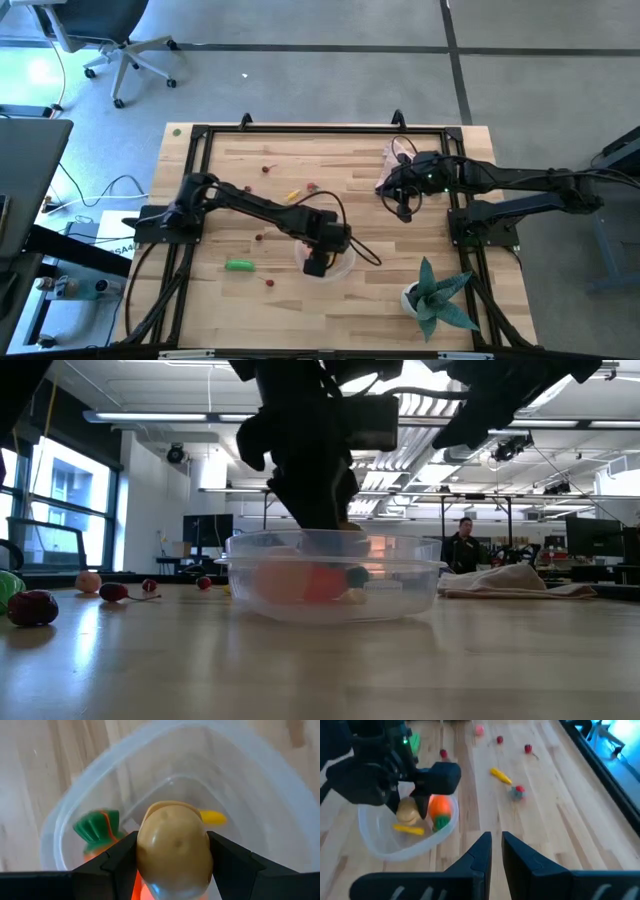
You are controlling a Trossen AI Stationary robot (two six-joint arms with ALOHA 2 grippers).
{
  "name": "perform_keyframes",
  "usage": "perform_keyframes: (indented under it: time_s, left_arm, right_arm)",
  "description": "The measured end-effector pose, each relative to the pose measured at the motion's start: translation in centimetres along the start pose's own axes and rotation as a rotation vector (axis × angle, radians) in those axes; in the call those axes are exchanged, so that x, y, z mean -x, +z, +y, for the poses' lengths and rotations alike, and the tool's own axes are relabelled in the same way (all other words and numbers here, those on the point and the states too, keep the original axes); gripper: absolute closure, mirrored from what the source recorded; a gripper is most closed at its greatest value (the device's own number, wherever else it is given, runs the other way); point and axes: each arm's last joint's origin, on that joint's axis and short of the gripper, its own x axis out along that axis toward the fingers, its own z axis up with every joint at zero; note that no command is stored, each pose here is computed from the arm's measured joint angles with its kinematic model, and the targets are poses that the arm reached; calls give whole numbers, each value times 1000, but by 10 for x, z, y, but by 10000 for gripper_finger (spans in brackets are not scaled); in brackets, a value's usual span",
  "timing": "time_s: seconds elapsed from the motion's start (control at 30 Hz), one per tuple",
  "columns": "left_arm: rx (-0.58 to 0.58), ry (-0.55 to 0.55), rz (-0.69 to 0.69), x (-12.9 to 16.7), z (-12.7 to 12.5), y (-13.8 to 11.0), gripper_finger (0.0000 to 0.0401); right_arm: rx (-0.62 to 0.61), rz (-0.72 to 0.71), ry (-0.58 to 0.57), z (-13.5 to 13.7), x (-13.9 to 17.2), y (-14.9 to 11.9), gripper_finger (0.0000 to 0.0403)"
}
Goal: Pick and placing Produce into tupperware
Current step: Put the potato into the transparent bin
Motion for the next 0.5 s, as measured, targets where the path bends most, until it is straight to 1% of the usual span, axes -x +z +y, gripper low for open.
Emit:
perform_keyframes:
  time_s: [0.23, 0.5]
  left_arm:
    - [-2, 22, 28, -12, 0, -2, 199]
    - [-3, 31, 51, -17, 1, -4, 199]
  right_arm:
    - [-1, 12, 1, 0, 0, -1, 371]
    - [-1, 12, 0, 0, 0, -1, 371]
